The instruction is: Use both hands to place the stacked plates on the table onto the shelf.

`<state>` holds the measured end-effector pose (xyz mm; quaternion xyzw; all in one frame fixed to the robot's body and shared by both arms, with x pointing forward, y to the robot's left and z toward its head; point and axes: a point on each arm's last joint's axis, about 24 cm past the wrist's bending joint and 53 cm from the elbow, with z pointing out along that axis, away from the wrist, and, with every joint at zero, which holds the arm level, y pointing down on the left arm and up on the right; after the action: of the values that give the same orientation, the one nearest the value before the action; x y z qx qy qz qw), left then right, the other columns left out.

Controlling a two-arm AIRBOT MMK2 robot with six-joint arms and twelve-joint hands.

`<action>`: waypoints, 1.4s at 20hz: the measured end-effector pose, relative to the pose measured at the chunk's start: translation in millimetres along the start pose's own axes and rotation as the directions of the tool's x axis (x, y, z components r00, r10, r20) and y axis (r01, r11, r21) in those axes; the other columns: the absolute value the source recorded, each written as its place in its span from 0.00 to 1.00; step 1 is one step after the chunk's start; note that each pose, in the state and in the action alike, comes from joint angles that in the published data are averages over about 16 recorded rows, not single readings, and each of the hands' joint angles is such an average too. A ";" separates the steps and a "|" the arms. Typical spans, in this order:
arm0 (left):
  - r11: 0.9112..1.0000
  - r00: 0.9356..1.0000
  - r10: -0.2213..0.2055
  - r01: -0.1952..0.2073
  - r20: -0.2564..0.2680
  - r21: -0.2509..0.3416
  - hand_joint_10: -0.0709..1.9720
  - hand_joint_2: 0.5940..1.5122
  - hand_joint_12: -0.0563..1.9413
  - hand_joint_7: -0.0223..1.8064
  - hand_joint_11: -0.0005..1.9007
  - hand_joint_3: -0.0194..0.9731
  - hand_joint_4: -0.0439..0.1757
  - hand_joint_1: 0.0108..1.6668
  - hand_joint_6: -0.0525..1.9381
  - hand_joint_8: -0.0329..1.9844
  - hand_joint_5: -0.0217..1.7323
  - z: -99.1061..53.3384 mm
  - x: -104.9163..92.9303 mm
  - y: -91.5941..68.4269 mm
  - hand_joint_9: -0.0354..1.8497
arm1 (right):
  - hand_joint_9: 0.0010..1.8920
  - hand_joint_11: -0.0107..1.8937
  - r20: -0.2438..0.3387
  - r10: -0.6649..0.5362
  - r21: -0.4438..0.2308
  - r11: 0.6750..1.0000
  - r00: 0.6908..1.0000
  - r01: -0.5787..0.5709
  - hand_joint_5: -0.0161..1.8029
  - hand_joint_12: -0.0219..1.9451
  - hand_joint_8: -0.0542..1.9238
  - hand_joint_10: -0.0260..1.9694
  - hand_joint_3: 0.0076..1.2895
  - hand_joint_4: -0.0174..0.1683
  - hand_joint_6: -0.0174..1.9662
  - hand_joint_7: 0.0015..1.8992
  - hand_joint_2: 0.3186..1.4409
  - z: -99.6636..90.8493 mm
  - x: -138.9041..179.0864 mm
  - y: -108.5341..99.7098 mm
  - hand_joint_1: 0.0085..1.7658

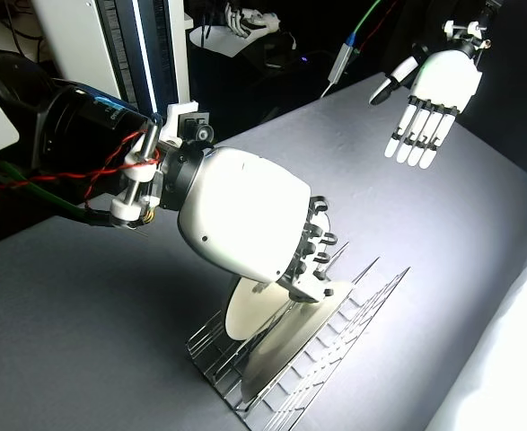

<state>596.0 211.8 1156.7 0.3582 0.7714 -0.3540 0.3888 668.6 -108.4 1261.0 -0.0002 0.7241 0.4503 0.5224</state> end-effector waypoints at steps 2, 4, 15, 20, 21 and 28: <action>1.000 1.000 -0.008 0.008 -0.005 0.023 0.04 0.58 0.03 0.02 0.01 0.02 0.22 0.00 0.03 0.02 0.02 2.7 1.3 -7.1 0.03 | 0.44 0.24 -0.004 -0.030 -0.009 1.000 1.000 0.030 0.46 0.54 0.03 0.01 0.01 0.04 0.03 0.46 0.64 -0.2 1.2 1.6 0.67; 0.999 1.000 -0.014 0.015 -0.012 0.046 0.04 0.58 0.03 0.02 0.01 0.02 0.22 0.00 0.03 0.02 0.02 5.5 2.7 -14.8 0.03 | 0.43 0.22 -0.007 -0.058 -0.015 0.998 0.998 0.058 0.45 0.55 0.03 0.01 0.01 0.04 0.03 0.44 0.64 -0.5 2.1 2.5 0.67; 0.987 1.000 -0.007 0.011 -0.022 0.162 0.04 0.58 0.03 0.02 0.01 0.02 0.21 0.00 0.03 0.02 0.02 23.4 2.4 -59.1 0.03 | 0.33 0.09 -0.004 -0.127 -0.012 0.992 0.992 0.126 0.36 0.58 0.03 0.01 0.01 0.05 0.03 0.34 0.64 -1.1 -2.2 -4.7 0.65; 0.982 1.000 0.002 0.000 -0.014 0.186 0.04 0.58 0.03 0.02 0.01 0.02 0.21 0.00 0.03 0.02 0.02 29.2 -0.7 -71.1 0.03 | 0.31 0.04 0.003 -0.143 -0.001 0.990 0.990 0.143 0.32 0.58 0.03 0.01 0.01 0.06 0.03 0.30 0.62 -1.0 -6.8 -9.3 0.64; 0.982 1.000 0.003 -0.001 -0.013 0.190 0.04 0.58 0.03 0.02 0.01 0.02 0.21 0.00 0.03 0.02 0.02 30.1 -1.3 -73.0 0.03 | 0.30 0.04 0.004 -0.146 0.000 0.989 0.989 0.146 0.31 0.58 0.03 0.01 0.01 0.06 0.03 0.30 0.62 -0.9 -7.9 -9.9 0.63; 0.980 1.000 0.006 -0.003 -0.011 0.201 0.04 0.58 0.03 0.02 0.01 0.02 0.20 0.00 0.03 0.02 0.02 33.7 -2.1 -79.5 0.03 | 0.24 0.02 0.021 -0.160 -0.010 0.987 0.987 0.160 0.25 0.51 0.03 0.02 0.01 0.07 0.03 0.24 0.59 0.0 -14.8 -5.8 0.60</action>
<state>542.7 144.2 1164.6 0.3994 0.7331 -0.4273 0.3471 678.1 -118.9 1268.4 -0.0569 0.7140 0.4109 0.5641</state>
